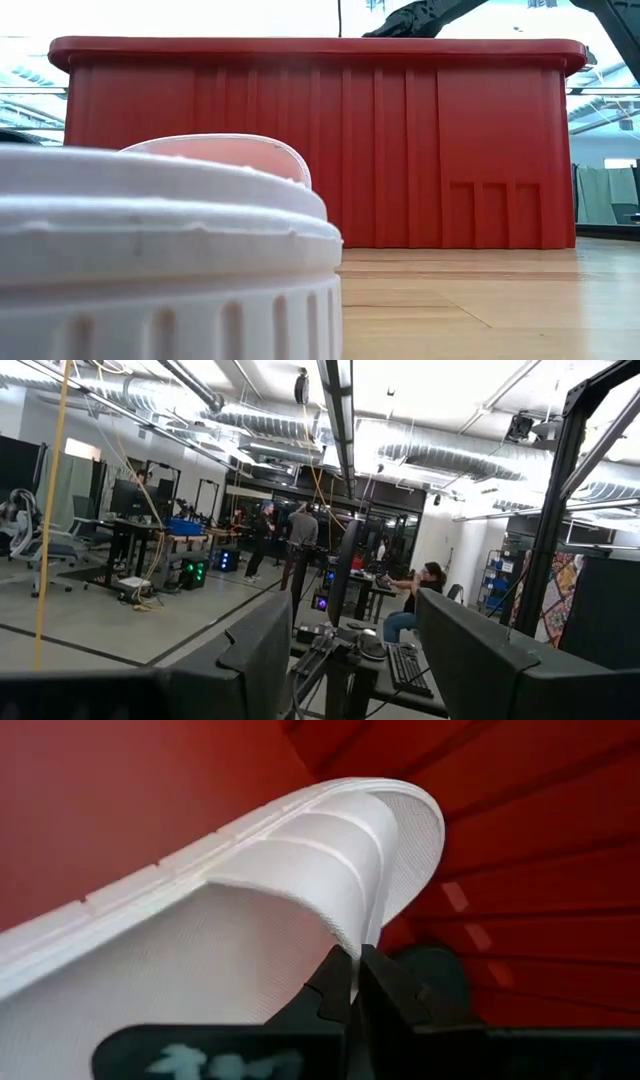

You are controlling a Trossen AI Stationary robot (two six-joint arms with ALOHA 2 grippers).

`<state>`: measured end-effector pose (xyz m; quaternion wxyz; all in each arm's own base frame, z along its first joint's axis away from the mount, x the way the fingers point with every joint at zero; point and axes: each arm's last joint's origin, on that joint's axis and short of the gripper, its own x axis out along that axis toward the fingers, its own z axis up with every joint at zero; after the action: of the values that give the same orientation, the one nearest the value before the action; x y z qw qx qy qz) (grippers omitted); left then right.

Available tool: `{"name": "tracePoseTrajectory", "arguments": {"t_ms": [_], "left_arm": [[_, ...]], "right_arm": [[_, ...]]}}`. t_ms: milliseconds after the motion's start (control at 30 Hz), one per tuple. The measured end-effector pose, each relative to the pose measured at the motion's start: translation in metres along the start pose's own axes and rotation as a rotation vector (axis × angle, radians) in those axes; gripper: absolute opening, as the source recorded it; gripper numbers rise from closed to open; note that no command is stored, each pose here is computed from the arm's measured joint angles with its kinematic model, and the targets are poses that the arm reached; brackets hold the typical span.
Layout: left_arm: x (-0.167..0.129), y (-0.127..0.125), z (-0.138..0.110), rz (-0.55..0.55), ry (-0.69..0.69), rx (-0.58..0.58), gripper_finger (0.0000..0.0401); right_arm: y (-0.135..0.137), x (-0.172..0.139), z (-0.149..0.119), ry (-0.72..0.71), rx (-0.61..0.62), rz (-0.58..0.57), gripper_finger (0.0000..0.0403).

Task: Pick and place slides into bin
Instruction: Put the pink slide into the red container

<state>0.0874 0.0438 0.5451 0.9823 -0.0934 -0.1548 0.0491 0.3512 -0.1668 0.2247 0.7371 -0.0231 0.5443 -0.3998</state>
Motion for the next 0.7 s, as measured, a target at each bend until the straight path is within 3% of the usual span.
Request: {"name": "tracePoseTrajectory", "arguments": {"t_ms": [200, 700], "left_arm": [[0.000, -0.001, 0.003, -0.011, -0.032, 0.018, 0.0214], [0.000, -0.002, 0.004, -0.020, -0.040, 0.031, 0.0214]], "right_arm": [[0.003, 0.004, -0.001, 0.016, -0.028, 0.090, 0.0014], [0.011, 0.009, -0.021, 0.130, -0.096, 0.081, 0.0018]]}}
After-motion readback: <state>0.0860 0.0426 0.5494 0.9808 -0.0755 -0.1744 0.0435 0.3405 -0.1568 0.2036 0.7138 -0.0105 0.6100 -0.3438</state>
